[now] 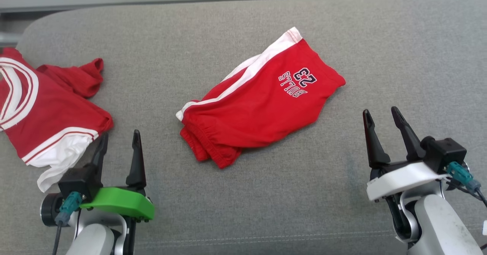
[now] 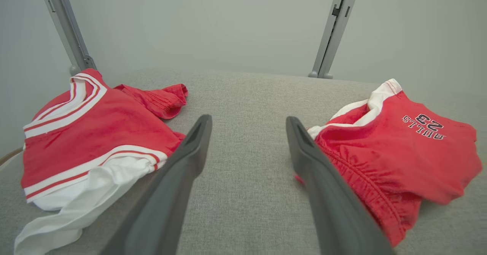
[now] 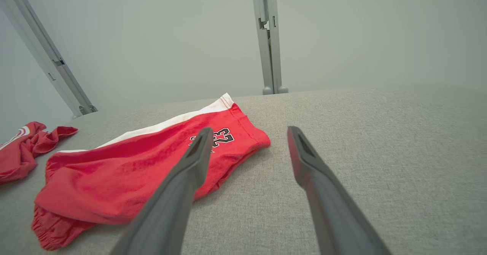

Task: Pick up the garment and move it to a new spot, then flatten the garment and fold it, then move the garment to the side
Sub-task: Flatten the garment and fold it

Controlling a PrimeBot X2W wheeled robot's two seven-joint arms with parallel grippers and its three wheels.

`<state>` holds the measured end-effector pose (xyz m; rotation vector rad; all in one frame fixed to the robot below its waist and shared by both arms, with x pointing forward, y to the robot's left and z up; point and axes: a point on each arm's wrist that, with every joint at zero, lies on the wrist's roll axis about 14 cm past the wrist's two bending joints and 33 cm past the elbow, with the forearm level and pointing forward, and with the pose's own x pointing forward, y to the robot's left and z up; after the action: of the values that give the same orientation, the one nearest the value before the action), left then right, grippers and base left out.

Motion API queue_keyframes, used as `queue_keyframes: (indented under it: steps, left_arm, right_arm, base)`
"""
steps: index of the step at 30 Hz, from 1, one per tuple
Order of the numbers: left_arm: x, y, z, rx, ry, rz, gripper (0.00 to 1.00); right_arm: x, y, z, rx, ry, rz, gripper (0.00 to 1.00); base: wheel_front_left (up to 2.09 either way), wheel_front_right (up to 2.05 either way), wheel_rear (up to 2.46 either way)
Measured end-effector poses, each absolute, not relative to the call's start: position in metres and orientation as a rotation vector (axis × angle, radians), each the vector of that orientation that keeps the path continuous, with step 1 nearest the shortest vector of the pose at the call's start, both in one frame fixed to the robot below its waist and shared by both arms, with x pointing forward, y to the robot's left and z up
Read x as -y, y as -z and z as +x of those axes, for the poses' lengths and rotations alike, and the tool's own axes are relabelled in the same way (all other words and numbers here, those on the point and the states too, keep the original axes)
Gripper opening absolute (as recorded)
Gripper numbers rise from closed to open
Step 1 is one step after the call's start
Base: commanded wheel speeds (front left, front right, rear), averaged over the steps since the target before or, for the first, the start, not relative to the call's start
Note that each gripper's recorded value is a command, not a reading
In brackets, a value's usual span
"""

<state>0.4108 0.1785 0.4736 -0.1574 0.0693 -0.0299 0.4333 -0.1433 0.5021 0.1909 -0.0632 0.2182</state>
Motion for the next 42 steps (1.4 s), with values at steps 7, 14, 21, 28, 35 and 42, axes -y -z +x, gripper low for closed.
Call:
queue_keyframes:
  steps: [7,14,21,28,35,42]
  left_arm:
    - [-0.174,-0.478,0.403,-0.059,0.036,-0.162,1.0]
    - [-0.174,-0.478,0.403,-0.056,0.037,-0.153,1.0]
    - [-0.171,-0.479,0.407,-0.051,0.043,-0.157,1.0]
    - [-0.158,-0.476,0.418,-0.055,0.078,-0.177,1.0]
    - [-0.151,-0.468,0.434,-0.065,0.09,-0.192,1.0]
    - [-0.15,-0.449,0.442,-0.107,0.086,-0.194,1.0]
  right_arm:
    - [0.144,-0.51,0.428,0.075,-0.216,0.183,1.0]
    - [0.144,-0.51,0.435,0.069,-0.223,0.174,1.0]
    - [0.146,-0.504,0.453,0.036,-0.234,0.153,1.0]
    - [0.15,-0.487,0.494,-0.044,-0.258,0.102,1.0]
    - [0.136,-0.455,0.537,-0.141,-0.315,0.062,1.0]
    - [0.112,-0.398,0.559,-0.286,-0.371,0.062,1.0]
  base:
    - [0.0,0.0,0.0]
    - [0.0,0.0,0.0]
    - [0.0,0.0,0.0]
    - [0.0,0.0,0.0]
    - [0.0,0.0,0.0]
    - [0.0,0.0,0.0]
